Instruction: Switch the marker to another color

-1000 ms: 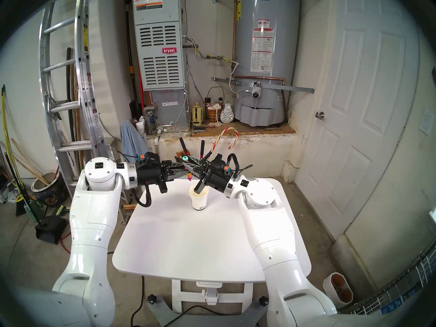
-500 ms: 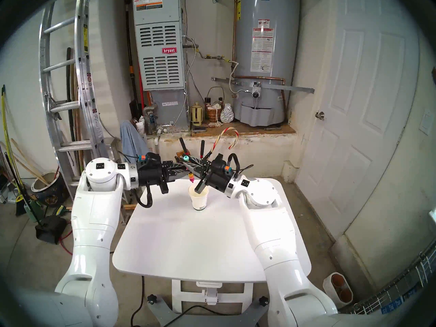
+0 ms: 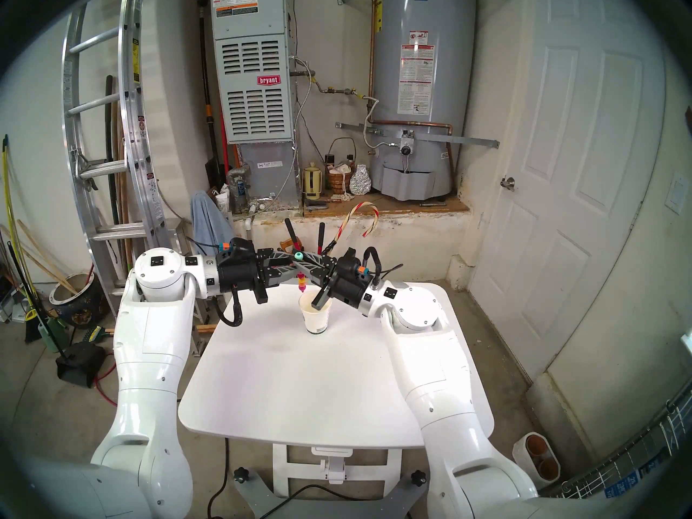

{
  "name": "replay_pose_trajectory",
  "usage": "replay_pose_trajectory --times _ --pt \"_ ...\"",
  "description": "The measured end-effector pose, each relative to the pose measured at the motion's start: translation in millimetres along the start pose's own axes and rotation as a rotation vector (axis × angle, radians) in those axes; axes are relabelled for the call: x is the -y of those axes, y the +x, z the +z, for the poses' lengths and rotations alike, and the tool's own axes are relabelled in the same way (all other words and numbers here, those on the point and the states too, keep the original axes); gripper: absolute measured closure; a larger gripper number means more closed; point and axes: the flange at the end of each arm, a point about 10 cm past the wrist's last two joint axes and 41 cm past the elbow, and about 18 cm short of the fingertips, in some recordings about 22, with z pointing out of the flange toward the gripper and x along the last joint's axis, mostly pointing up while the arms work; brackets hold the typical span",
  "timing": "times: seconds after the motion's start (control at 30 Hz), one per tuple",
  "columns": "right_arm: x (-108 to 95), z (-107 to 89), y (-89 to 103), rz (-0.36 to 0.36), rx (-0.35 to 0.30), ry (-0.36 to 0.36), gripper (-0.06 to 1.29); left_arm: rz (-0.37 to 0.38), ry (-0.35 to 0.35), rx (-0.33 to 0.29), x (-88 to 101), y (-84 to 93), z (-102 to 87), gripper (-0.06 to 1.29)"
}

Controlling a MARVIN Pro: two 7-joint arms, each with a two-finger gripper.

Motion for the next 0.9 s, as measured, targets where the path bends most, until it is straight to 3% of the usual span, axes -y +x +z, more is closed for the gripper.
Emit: replay_pose_trajectory --times 0.47,0.5,0.53,0.57,0.6,0.63,0.9 --pt "-16 -7.4 11.1 -0.013 -0.039 -0.062 1.20 0.007 0.012 -0.024 3.6 6.1 -4.1 0.88" --pt "-18 -7.8 12.5 -0.015 -0.044 -0.068 1.20 0.006 0.013 -0.024 3.7 5.5 -4.7 0.84" --pt "-19 -8.3 13.8 -0.016 -0.048 -0.074 1.20 0.005 0.013 -0.024 3.7 5.0 -5.3 0.69" --pt "-20 -8.6 14.7 -0.017 -0.051 -0.077 1.20 0.004 0.014 -0.024 3.7 4.6 -5.8 0.43" --pt "-22 -9.4 16.2 -0.020 -0.055 -0.085 1.20 0.003 0.016 -0.026 3.7 3.6 -7.1 0.06" --pt "-24 -10.0 17.2 -0.021 -0.057 -0.090 1.20 0.002 0.019 -0.029 3.7 3.0 -8.2 -0.03" --pt "-38 -20.9 29.0 -0.006 -0.085 -0.143 1.20 -0.021 0.092 -0.112 3.1 -2.1 -37.4 -0.03"
